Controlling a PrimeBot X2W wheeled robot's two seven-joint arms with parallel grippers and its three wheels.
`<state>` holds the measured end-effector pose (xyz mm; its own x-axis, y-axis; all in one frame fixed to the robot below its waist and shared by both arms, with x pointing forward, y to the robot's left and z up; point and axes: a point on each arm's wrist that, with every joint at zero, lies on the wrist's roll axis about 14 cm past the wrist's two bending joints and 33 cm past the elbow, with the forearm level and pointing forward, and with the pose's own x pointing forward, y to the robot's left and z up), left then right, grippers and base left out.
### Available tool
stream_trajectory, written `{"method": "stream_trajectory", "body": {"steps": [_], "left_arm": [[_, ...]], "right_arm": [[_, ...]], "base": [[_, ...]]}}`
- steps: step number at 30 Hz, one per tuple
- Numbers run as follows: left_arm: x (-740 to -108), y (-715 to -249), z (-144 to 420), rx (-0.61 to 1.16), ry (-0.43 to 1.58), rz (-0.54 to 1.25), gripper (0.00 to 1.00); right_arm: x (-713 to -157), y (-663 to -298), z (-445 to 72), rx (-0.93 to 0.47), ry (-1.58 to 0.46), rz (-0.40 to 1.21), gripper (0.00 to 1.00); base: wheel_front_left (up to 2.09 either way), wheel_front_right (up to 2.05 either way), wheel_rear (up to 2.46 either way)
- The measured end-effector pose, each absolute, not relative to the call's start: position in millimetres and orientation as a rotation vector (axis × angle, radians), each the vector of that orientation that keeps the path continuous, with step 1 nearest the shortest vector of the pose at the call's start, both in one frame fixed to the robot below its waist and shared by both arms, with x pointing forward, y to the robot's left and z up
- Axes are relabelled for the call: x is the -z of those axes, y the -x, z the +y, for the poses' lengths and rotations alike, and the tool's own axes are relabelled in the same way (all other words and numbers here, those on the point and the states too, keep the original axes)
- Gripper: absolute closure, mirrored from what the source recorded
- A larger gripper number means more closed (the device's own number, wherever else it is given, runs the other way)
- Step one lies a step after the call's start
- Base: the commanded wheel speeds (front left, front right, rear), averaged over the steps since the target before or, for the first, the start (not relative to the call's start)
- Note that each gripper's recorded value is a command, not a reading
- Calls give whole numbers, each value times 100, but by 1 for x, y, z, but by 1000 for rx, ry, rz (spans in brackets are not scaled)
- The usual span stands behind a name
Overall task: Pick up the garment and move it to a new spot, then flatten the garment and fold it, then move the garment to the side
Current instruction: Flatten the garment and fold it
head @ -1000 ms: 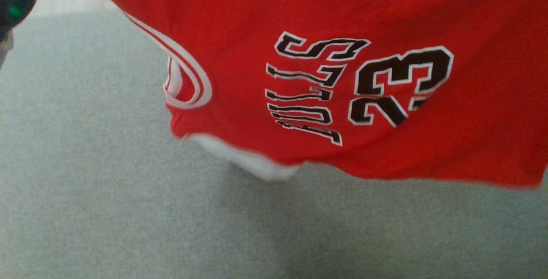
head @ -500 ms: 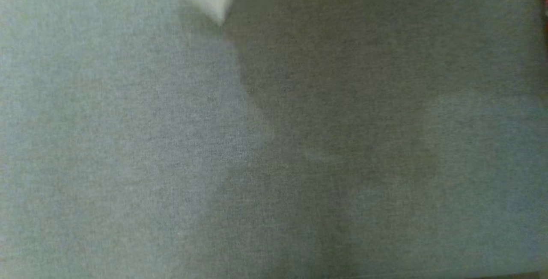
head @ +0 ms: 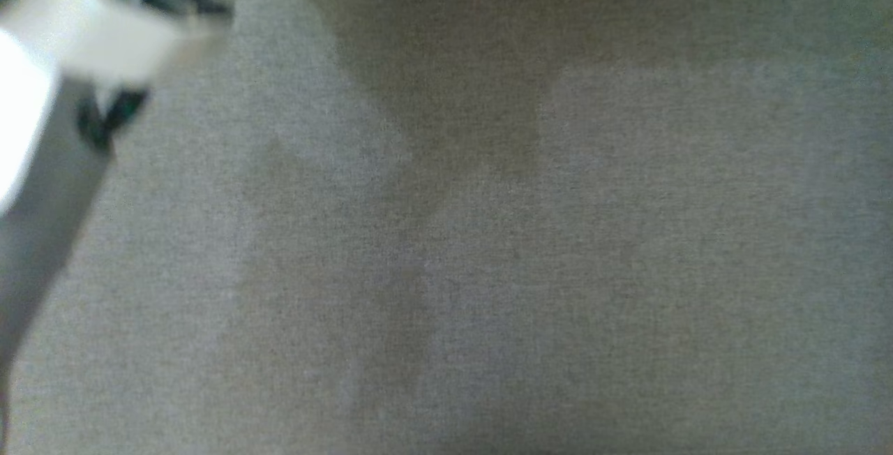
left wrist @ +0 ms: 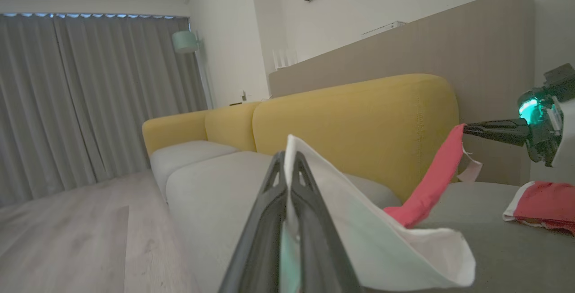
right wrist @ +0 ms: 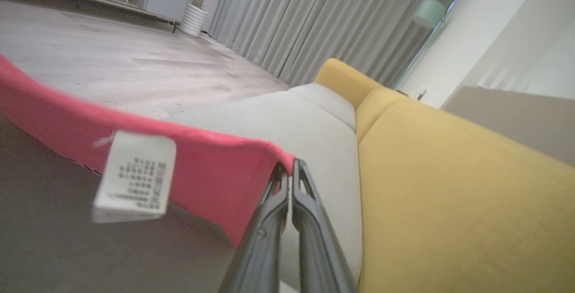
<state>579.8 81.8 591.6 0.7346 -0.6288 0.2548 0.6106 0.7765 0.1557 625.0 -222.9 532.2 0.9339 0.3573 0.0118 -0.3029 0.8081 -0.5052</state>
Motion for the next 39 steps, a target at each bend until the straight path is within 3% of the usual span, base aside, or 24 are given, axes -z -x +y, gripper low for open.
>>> {"method": "stream_trajectory", "body": {"steps": [12,18,22,30,39], "left_arm": [[-496,-429,109,624,68,15,100],[-469,-363,107,653,93,143,100],[-465,-343,105,666,125,177,100],[-484,-389,105,640,92,68,100],[-501,-482,93,648,-16,-56,100]], "right_arm": [[-456,-456,-237,-378,398,148,100],[-459,-401,-244,-366,400,170,100],[-450,-375,-247,-367,401,213,100],[-442,-391,-243,-354,363,216,100],[-428,-452,-245,-346,374,212,100]], "base": [[0,0,0],[0,0,0],[0,0,0],[0,0,0],[0,0,0]]}}
